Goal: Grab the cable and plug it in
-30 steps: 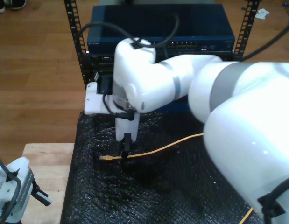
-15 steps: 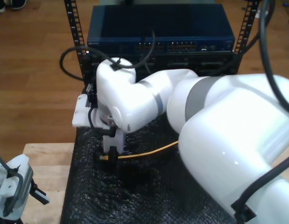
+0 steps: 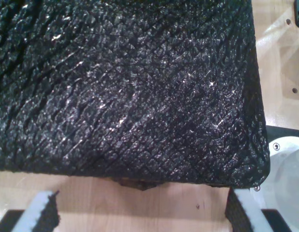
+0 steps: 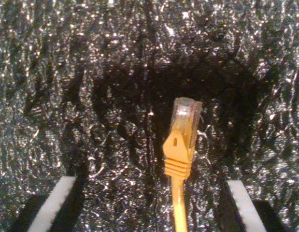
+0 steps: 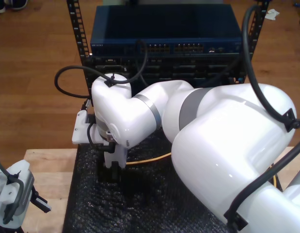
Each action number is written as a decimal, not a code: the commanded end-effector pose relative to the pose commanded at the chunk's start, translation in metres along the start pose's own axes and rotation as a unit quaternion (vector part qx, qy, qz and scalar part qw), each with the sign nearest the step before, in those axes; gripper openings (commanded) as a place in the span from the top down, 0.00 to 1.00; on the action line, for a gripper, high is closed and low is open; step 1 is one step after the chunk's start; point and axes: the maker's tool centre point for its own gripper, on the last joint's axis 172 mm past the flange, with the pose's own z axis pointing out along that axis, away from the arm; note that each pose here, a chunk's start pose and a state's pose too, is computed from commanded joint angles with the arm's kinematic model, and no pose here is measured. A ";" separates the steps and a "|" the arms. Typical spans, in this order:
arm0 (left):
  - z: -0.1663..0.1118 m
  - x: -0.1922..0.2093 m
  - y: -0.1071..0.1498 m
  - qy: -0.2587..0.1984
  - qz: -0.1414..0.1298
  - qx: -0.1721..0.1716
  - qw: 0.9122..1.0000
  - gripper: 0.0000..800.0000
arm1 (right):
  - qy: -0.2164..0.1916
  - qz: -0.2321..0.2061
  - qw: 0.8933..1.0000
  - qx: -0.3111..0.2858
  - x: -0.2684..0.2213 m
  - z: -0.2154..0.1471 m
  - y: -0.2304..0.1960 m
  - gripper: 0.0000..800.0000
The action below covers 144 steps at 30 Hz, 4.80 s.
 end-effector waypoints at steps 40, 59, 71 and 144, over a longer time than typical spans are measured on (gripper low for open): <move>0.000 0.001 0.001 0.002 0.000 -0.003 1.000 0.00 | -0.021 -0.001 0.997 -0.074 0.005 0.009 0.019 0.45; 0.000 0.001 0.001 0.001 0.000 -0.002 1.000 0.00 | -0.019 -0.003 0.997 -0.077 0.007 0.008 0.019 0.66; 0.000 0.001 0.001 0.001 0.000 -0.002 1.000 0.00 | -0.018 -0.003 0.997 -0.078 0.007 0.006 0.020 0.78; 0.026 0.202 -0.017 0.124 0.049 -0.047 0.990 0.00 | 0.180 0.052 0.981 0.054 -0.210 -0.188 -0.047 0.99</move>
